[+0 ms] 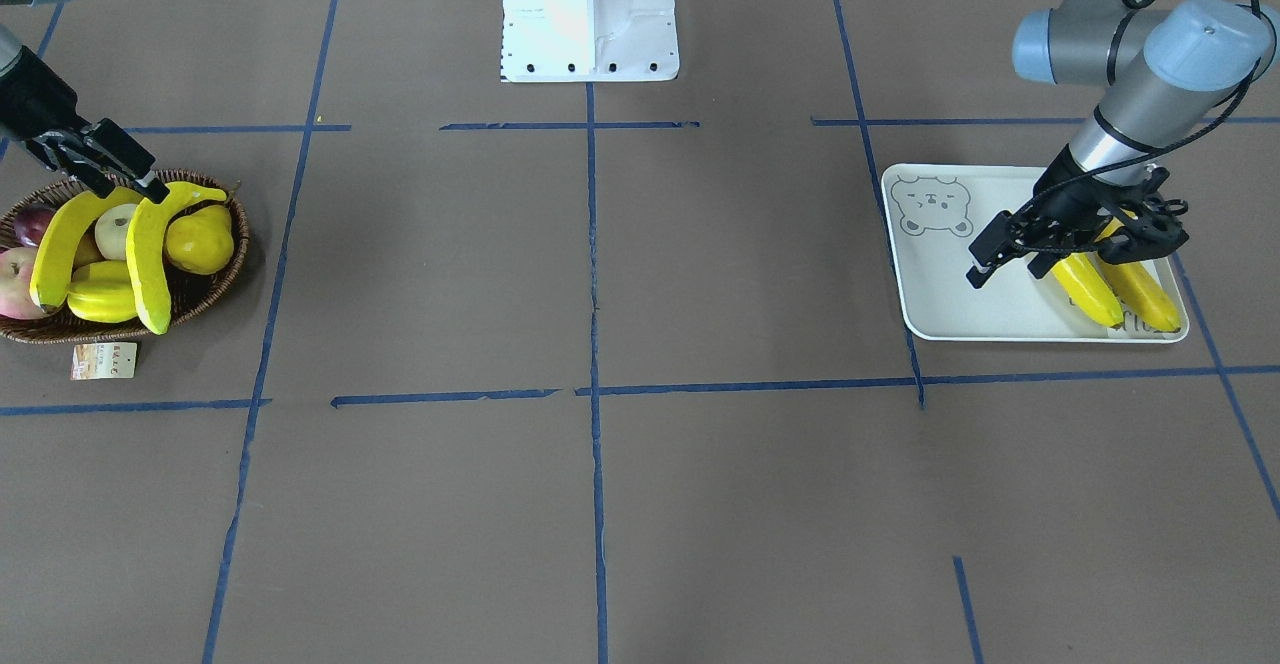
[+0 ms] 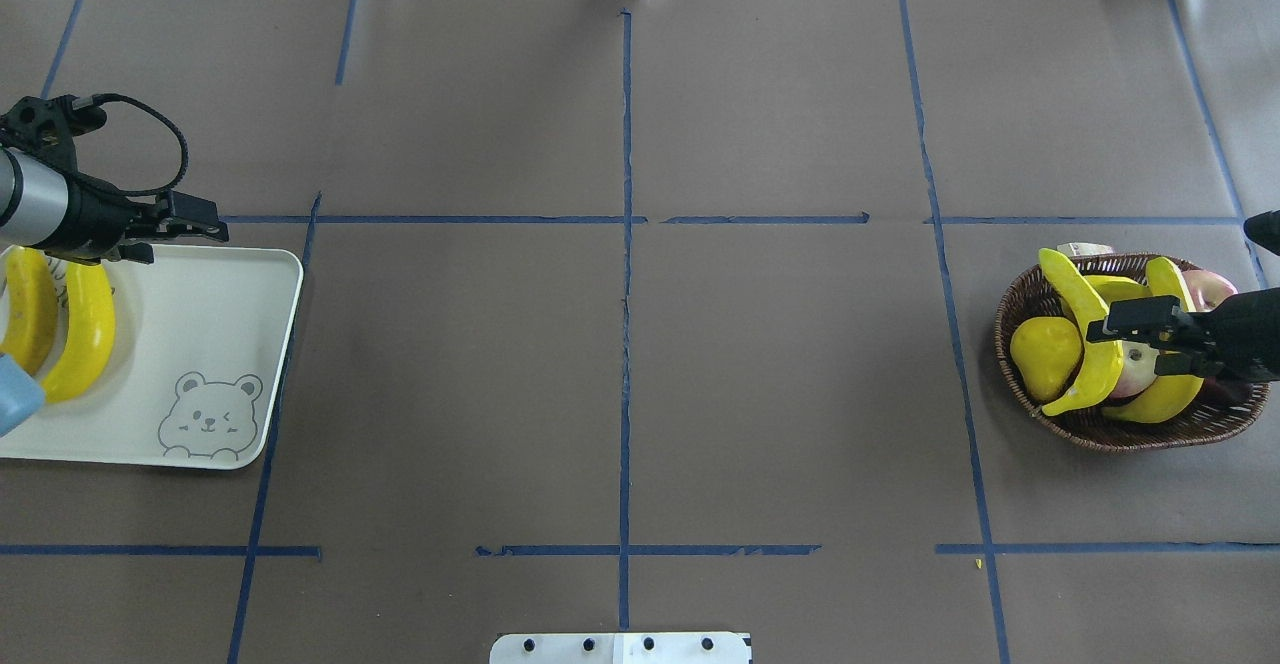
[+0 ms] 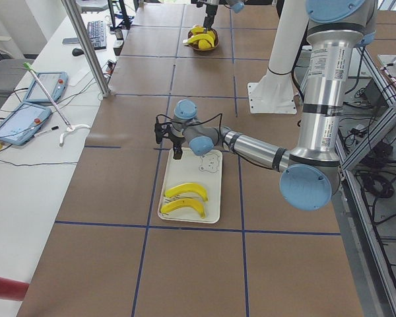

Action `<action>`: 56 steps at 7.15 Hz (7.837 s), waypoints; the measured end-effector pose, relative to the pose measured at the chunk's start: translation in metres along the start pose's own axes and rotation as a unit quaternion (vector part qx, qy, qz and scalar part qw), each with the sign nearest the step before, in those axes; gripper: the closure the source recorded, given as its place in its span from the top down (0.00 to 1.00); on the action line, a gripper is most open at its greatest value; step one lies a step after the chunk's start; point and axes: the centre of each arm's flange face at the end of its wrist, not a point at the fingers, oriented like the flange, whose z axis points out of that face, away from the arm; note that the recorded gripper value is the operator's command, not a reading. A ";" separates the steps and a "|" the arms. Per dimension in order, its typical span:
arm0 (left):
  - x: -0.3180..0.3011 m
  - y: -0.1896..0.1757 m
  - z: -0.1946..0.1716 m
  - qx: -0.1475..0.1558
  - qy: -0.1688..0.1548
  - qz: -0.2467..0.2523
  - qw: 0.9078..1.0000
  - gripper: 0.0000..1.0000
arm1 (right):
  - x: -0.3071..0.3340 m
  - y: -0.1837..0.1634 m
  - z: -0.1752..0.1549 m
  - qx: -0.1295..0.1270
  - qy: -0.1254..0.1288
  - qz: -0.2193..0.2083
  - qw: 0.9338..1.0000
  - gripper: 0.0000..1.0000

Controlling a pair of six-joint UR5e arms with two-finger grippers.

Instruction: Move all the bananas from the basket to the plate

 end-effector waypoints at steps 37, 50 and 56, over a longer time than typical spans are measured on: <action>0.394 0.099 -0.043 -0.066 0.261 -0.206 0.941 0.00 | -0.430 0.131 0.034 0.023 -0.176 -0.139 0.974 0.86; 0.013 0.002 0.004 -0.007 -0.045 -0.033 0.998 0.00 | -0.408 0.124 -0.016 0.032 -0.163 -0.137 0.977 1.00; -0.057 0.007 0.033 -0.010 -0.108 -0.035 0.994 1.00 | -0.407 0.122 -0.015 0.034 -0.159 -0.135 0.977 1.00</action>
